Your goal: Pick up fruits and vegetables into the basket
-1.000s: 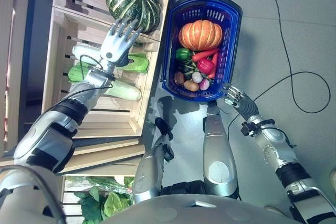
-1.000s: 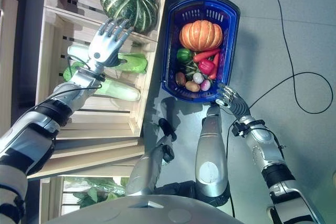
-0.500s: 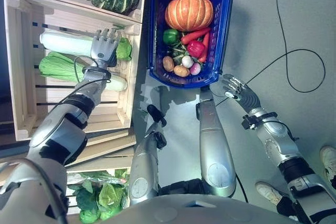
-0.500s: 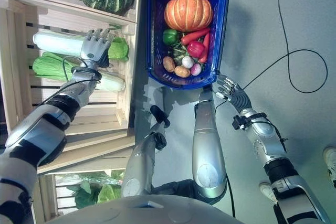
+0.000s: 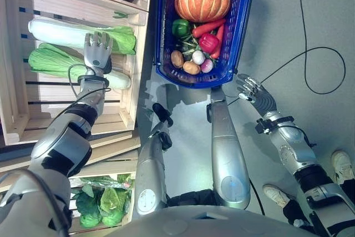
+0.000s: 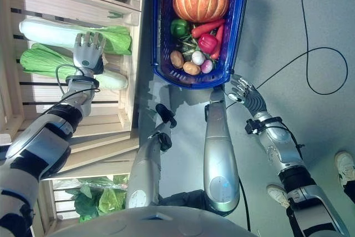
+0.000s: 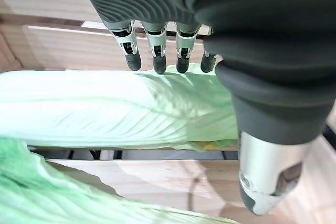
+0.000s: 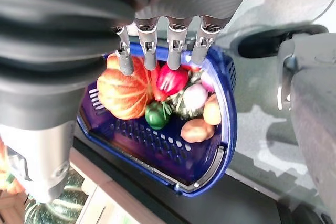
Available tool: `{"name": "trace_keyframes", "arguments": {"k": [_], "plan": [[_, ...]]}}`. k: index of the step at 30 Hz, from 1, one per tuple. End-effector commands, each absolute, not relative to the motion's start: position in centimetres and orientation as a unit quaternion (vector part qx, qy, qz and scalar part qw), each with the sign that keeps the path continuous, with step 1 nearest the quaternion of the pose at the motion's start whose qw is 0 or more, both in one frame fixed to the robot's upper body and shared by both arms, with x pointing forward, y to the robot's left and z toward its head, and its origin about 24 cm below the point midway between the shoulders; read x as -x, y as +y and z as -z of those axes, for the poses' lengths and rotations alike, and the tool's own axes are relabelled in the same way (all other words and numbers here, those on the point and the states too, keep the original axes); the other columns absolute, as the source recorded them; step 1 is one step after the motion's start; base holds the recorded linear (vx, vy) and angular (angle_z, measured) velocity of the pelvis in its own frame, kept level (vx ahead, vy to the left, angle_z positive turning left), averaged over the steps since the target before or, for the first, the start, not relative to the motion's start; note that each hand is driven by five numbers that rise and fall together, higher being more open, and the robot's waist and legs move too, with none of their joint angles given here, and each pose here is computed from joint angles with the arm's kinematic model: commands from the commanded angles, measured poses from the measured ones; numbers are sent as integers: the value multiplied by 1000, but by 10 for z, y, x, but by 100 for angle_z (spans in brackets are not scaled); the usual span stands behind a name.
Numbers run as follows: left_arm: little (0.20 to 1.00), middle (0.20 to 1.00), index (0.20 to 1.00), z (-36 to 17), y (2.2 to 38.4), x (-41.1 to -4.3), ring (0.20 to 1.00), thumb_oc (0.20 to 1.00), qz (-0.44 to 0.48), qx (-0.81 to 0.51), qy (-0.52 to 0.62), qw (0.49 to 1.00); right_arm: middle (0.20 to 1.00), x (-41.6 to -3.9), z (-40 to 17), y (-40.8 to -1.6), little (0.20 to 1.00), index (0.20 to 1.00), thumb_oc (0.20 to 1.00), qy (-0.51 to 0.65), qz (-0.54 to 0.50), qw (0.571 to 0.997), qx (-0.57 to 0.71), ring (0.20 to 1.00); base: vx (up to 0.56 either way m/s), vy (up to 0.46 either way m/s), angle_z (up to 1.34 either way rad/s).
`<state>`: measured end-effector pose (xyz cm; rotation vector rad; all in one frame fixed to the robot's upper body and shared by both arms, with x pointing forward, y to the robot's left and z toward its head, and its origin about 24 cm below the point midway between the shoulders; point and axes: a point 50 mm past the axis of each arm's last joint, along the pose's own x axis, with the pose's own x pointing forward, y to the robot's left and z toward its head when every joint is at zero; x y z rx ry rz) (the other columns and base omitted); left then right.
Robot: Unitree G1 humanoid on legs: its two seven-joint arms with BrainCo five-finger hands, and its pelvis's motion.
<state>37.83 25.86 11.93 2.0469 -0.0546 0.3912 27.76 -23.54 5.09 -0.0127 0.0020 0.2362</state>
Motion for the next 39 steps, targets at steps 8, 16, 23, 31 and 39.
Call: {"name": "trace_keyframes", "arguments": {"k": [8, 16, 23, 31, 39], "plan": [[1000, 1000, 1000, -143, 329, -356, 1000, 1000, -243, -880, 84, 399, 1000, -274, -71, -228, 1000, 1000, 1000, -63, -127, 990, 2, 1000, 4, 9, -1], [1000, 1000, 1000, -154, 332, -357, 1000, 1000, -261, -873, 81, 405, 1000, -275, -73, -231, 1000, 1000, 1000, -69, -121, 990, 11, 1000, 31, 13, -2], [1000, 1000, 1000, -162, 330, -359, 1000, 1000, -267, -876, 58, 398, 1000, -273, -75, -233, 1000, 1000, 1000, -74, -117, 990, 13, 1000, 16, 7, -2], [1000, 1000, 1000, -175, 333, -360, 1000, 1000, -293, -871, 66, 388, 1000, -273, -80, -236, 1000, 1000, 1000, -84, -113, 990, 23, 1000, 10, 25, 0], [1000, 1000, 1000, -190, 338, -359, 1000, 1000, -329, -866, 83, 369, 1000, -274, -80, -234, 1000, 1000, 1000, -84, -113, 990, 21, 1000, 3, 6, 0]]}}
